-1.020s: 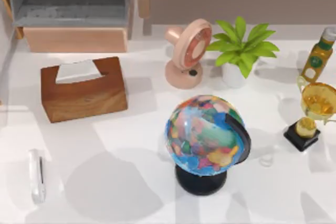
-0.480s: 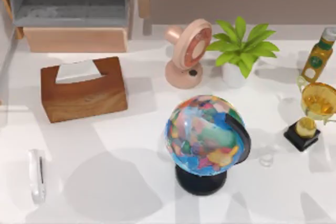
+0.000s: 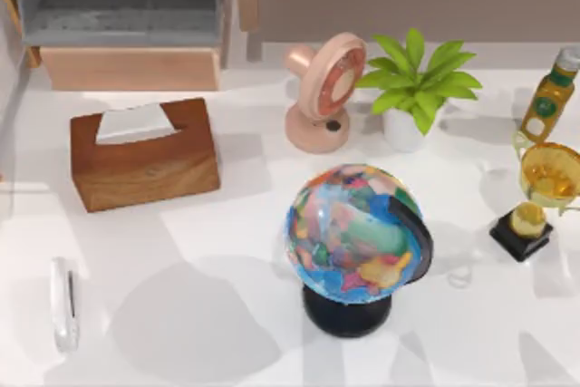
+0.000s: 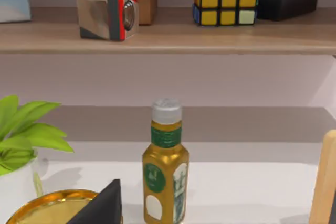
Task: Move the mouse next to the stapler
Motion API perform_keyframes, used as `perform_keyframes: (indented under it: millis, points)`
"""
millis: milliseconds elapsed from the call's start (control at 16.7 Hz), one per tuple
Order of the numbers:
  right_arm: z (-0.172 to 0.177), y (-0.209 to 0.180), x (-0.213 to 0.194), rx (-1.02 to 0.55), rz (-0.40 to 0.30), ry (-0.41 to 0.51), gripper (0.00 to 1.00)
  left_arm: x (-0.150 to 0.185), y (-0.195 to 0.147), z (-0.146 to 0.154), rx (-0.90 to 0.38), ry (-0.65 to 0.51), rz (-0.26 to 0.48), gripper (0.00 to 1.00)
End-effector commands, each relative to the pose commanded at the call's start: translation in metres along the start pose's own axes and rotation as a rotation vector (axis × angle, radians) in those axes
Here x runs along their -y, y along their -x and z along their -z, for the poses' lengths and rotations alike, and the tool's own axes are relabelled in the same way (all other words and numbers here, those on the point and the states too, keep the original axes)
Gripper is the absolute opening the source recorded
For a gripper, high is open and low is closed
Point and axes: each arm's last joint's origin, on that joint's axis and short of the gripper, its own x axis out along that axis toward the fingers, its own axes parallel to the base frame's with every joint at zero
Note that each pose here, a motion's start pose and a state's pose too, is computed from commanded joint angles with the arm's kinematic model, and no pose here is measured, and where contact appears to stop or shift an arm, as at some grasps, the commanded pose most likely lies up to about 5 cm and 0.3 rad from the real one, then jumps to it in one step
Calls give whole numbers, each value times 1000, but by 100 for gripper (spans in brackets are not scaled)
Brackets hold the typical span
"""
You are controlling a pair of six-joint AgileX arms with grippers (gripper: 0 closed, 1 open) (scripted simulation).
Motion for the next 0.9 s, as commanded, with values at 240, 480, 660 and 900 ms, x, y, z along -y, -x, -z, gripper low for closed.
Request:
perform_keyframes:
  millis: [240, 480, 660, 900]
  points:
    - [0, 0, 0, 0, 0, 0, 100, 0, 0, 0, 0, 0, 0, 0]
    - [0, 0, 0, 0, 0, 0, 100, -1, 2, 1, 3, 0, -2, 0]
    - [0, 0, 0, 0, 0, 0, 100, -2, 13, 2, 16, 22, -9, 0]
    - [0, 0, 0, 0, 0, 0, 100, 2, 47, 10, 42, 130, -25, 0]
